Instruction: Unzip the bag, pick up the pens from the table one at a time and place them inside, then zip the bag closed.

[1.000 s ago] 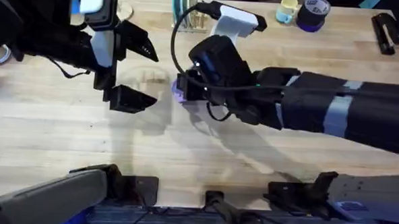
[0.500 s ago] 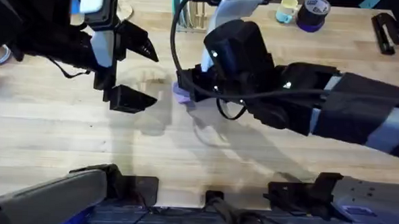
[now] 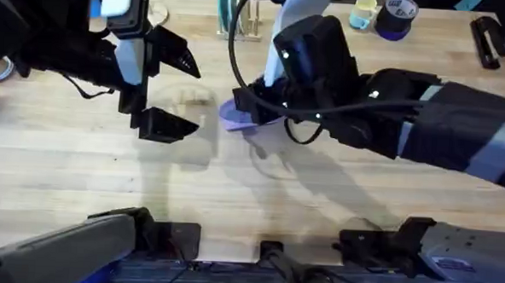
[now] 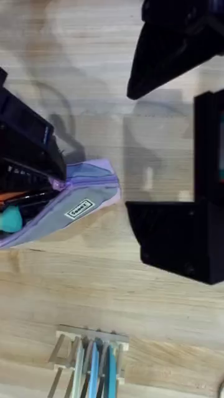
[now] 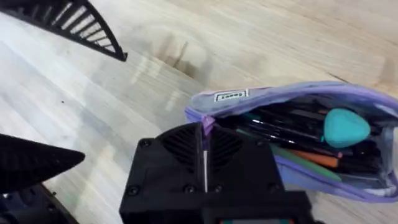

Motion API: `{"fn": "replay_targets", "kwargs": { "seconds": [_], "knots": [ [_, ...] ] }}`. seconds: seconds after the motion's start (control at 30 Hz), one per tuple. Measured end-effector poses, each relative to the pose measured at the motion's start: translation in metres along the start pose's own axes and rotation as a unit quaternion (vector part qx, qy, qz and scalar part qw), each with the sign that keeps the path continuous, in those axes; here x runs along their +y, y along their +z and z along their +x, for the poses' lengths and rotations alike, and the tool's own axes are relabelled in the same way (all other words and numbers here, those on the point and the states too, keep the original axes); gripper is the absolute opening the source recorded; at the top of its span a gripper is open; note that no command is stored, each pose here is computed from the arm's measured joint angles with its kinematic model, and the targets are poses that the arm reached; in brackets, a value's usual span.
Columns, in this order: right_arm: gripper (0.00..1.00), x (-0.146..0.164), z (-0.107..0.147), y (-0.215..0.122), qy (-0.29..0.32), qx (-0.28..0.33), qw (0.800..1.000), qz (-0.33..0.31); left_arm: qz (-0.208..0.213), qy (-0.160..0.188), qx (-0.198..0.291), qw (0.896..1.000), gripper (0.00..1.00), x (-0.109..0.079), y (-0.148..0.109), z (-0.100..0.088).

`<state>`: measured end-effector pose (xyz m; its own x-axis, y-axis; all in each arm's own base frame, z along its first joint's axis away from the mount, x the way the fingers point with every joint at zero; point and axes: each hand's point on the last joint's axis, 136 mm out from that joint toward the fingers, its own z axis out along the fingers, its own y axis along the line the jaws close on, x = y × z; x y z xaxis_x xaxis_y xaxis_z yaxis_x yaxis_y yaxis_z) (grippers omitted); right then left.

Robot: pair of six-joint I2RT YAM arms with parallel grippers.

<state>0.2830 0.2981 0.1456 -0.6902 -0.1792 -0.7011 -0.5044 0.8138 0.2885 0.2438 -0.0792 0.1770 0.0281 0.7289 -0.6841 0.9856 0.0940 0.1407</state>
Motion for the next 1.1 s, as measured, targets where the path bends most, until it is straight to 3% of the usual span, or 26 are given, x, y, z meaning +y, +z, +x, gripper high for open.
{"fn": "replay_targets", "kwargs": {
  "seconds": [0.77,1.1],
  "knots": [
    [0.03,0.0007,0.0015,-0.0001,-0.041,0.004,0.999,-0.004,0.0,0.0,0.0,1.0,0.993,-0.0002,0.0,0.0],
    [0.03,0.001,0.0019,-0.0001,-0.044,0.005,0.999,-0.005,0.017,-0.021,-0.003,1.0,0.993,-0.007,0.0015,0.0002]
  ]
}}
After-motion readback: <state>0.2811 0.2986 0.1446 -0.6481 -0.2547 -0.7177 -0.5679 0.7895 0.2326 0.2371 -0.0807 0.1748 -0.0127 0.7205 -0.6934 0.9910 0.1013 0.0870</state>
